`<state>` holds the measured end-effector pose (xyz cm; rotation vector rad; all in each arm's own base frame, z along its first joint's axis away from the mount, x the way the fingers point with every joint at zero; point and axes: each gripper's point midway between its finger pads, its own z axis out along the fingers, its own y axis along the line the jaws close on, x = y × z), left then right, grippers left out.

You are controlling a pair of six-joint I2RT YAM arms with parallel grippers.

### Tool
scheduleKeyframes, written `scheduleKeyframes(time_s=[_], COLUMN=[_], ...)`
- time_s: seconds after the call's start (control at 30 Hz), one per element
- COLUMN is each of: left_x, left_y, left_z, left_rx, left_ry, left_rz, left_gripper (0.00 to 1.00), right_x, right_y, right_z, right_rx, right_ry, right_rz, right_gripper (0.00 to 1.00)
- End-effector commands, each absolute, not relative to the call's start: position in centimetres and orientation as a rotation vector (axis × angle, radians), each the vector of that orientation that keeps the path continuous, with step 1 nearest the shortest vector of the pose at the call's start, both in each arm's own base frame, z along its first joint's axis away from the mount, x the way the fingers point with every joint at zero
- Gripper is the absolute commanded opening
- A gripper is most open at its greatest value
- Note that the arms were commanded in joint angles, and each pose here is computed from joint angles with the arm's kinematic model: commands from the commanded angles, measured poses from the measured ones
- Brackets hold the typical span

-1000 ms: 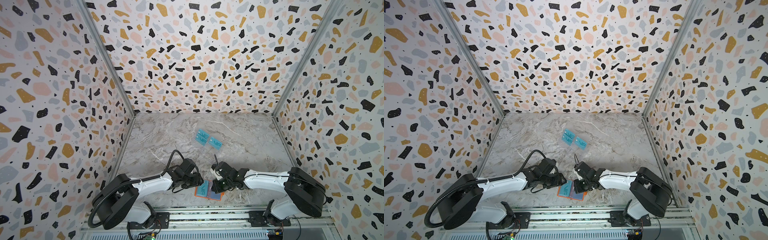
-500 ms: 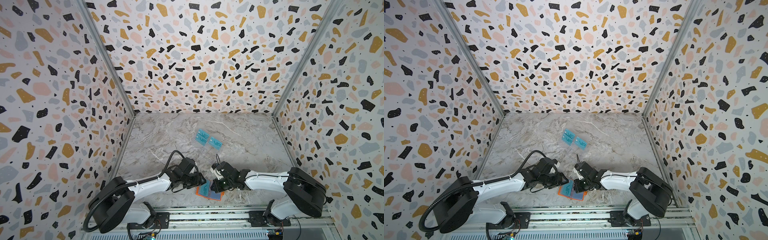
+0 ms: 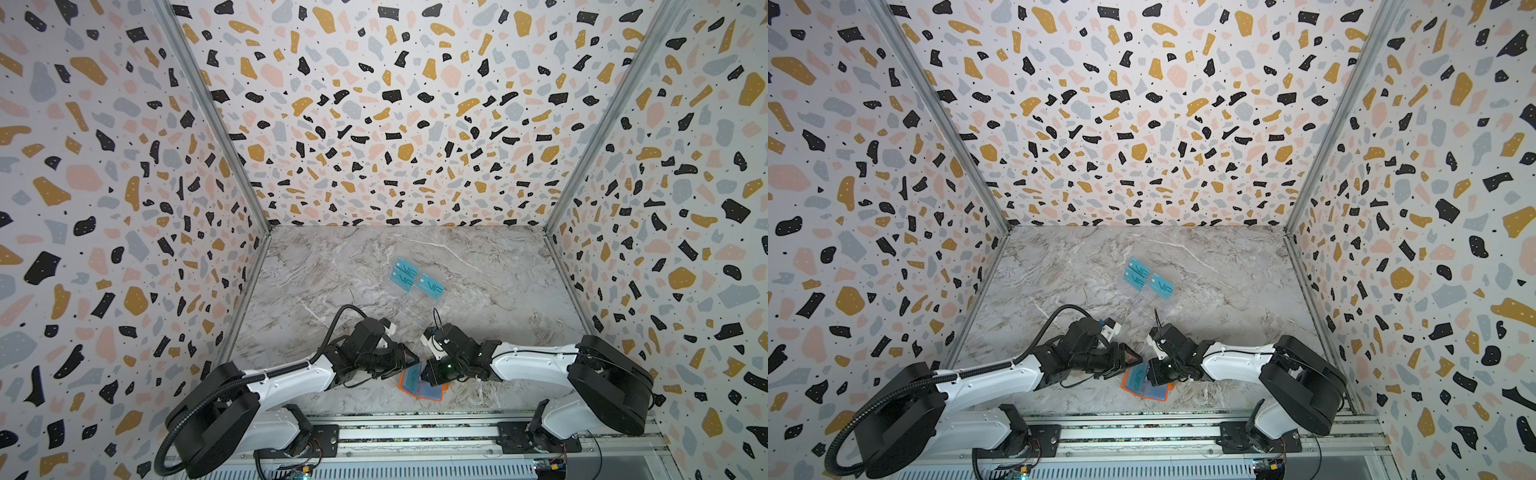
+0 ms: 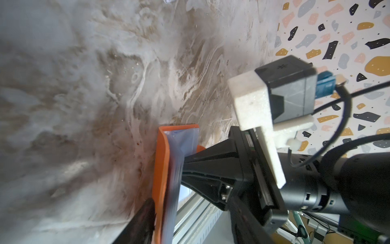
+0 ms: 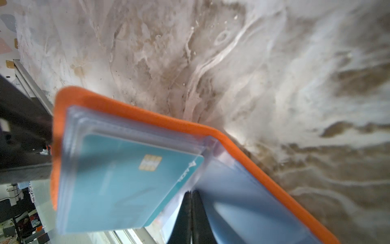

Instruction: Put the credit cards into the card holder

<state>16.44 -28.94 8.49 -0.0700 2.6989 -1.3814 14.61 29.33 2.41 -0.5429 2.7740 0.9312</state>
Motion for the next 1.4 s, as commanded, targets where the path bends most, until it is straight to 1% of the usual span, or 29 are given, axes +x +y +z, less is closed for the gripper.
scheduleKeyframes(time_s=[0.0, 0.17, 0.3, 0.33, 0.4, 0.47, 0.57, 0.67, 0.8, 0.93, 1.1, 1.27, 1.37], left_x=[16.3, 16.0, 16.3, 16.3, 16.5, 17.1, 18.0, 18.7, 19.1, 19.6, 20.6, 21.3, 21.5], left_y=[-29.1, -29.7, -29.5, -29.4, -29.2, -28.9, -28.2, -27.5, -26.8, -25.9, -23.5, -22.2, -22.3], left_z=[8.9, 7.4, 6.4, 6.2, 6.1, 6.3, 6.3, 6.5, 6.2, 5.8, 6.0, 6.3, 6.1], left_rx=[-0.007, 0.030, 0.045, 0.050, 0.041, 0.020, 0.000, 0.019, 0.072, 0.108, 0.106, 0.055, 0.041], left_ry=[2.715, 2.763, 2.797, 2.805, 2.807, 2.794, 2.783, 2.788, 2.823, 2.838, 2.850, 2.836, 2.845], left_rz=[-1.330, -1.259, -1.152, -1.127, -1.093, -1.053, -0.959, -0.840, -0.718, -0.619, -0.369, -0.256, -0.239], left_gripper=[0.58, 0.54, 0.45, 0.41, 0.26, 0.14, 0.07, 0.07, 0.07, 0.07, 0.08, 0.09, 0.10], right_x=[14.1, 14.3, 14.5, 14.6, 14.8, 15.1, 15.8, 16.8, 17.9, 19.2, 20.8, 21.6, 21.9], right_y=[26.8, 27.0, 27.4, 27.6, 27.8, 28.3, 28.6, 28.9, 28.8, 29.0, 29.2, 29.8, 30.0], right_z=[0.5, 0.9, 1.4, 1.6, 2.1, 2.9, 4.4, 5.9, 6.0, 5.8, 5.5, 6.1, 5.8], right_rx=[-0.520, -0.525, -0.523, -0.523, -0.520, -0.531, -0.540, -0.542, -0.545, -0.561, -0.576, -0.574, -0.568], right_ry=[2.845, 2.832, 2.809, 2.799, 2.781, 2.757, 2.716, 2.669, 2.657, 2.648, 2.651, 2.618, 2.614], right_rz=[0.787, 0.797, 0.818, 0.827, 0.844, 0.864, 0.858, 0.847, 0.821, 0.801, 0.742, 0.771, 0.797], right_gripper=[0.08, 0.07, 0.07, 0.06, 0.05, 0.05, 0.05, 0.09, 0.14, 0.16, 0.18, 0.20, 0.20])
